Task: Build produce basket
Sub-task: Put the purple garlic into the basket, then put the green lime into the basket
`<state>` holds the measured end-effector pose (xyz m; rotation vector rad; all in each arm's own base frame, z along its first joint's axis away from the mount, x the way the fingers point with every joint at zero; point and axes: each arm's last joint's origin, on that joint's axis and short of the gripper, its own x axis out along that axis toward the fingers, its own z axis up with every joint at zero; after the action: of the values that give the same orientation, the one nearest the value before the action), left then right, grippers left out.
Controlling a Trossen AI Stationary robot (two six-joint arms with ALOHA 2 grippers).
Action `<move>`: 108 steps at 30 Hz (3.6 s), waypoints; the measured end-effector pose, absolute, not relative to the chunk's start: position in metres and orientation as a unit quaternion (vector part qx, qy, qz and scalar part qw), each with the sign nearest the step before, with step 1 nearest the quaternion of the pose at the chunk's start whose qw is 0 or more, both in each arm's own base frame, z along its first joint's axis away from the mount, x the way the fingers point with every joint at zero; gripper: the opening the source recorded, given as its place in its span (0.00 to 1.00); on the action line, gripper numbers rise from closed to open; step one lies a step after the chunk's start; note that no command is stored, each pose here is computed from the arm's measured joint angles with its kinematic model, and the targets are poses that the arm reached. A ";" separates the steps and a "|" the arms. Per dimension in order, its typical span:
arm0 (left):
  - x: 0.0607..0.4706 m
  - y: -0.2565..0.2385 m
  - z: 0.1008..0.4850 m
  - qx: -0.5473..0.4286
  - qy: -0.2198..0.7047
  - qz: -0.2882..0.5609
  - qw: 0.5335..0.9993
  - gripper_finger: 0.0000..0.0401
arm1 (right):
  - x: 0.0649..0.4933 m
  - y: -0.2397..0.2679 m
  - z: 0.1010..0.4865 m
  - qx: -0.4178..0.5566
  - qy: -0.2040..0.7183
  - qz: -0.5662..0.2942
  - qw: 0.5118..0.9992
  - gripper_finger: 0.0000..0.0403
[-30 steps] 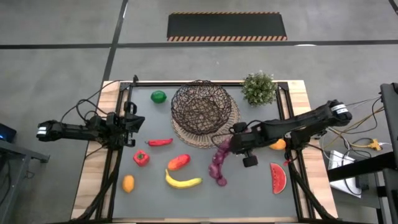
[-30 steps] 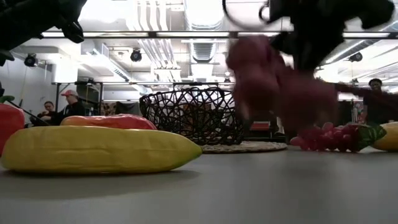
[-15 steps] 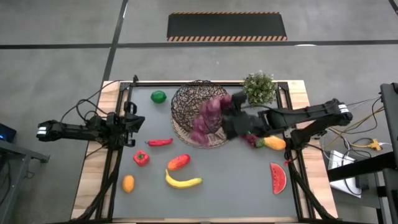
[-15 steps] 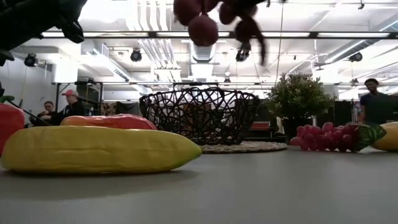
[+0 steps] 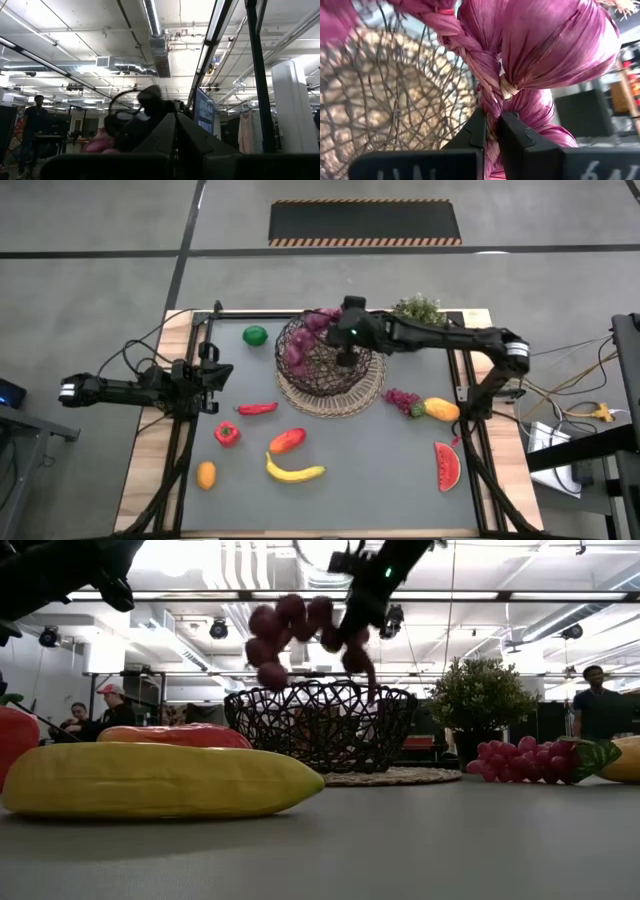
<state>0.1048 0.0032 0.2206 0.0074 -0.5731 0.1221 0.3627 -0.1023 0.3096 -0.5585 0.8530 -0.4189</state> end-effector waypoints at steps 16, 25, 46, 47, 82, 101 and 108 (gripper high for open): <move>0.105 0.003 0.220 0.003 -0.281 0.064 0.957 0.00 | 0.381 -0.161 0.232 -0.220 0.495 -0.204 0.815 0.08; 0.105 0.004 0.221 0.001 -0.282 0.073 0.957 0.00 | 0.383 -0.161 0.231 -0.200 0.485 -0.219 0.822 0.26; 0.113 0.004 0.213 -0.040 -0.242 0.064 0.967 0.00 | 0.323 -0.101 0.335 -0.121 0.399 -0.206 0.885 0.39; 0.114 0.004 0.211 -0.040 -0.236 0.067 0.969 0.00 | 0.317 -0.095 0.339 -0.106 0.391 -0.188 0.895 0.38; 0.191 0.018 0.296 -0.017 0.037 0.183 0.982 0.00 | 0.169 0.015 0.219 -0.166 -0.003 0.026 0.986 0.11; 0.175 0.124 0.302 -0.010 0.483 0.279 0.830 0.05 | 0.151 0.013 0.214 -0.141 -0.030 0.019 0.989 0.11; 0.175 0.172 0.266 -0.006 0.567 0.275 0.777 0.36 | 0.151 0.013 0.213 -0.139 -0.025 0.019 0.990 0.11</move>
<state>0.1748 0.1719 0.2663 -0.0127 1.2262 0.5941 0.1509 0.0133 0.2129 -0.2797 -0.0494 0.0390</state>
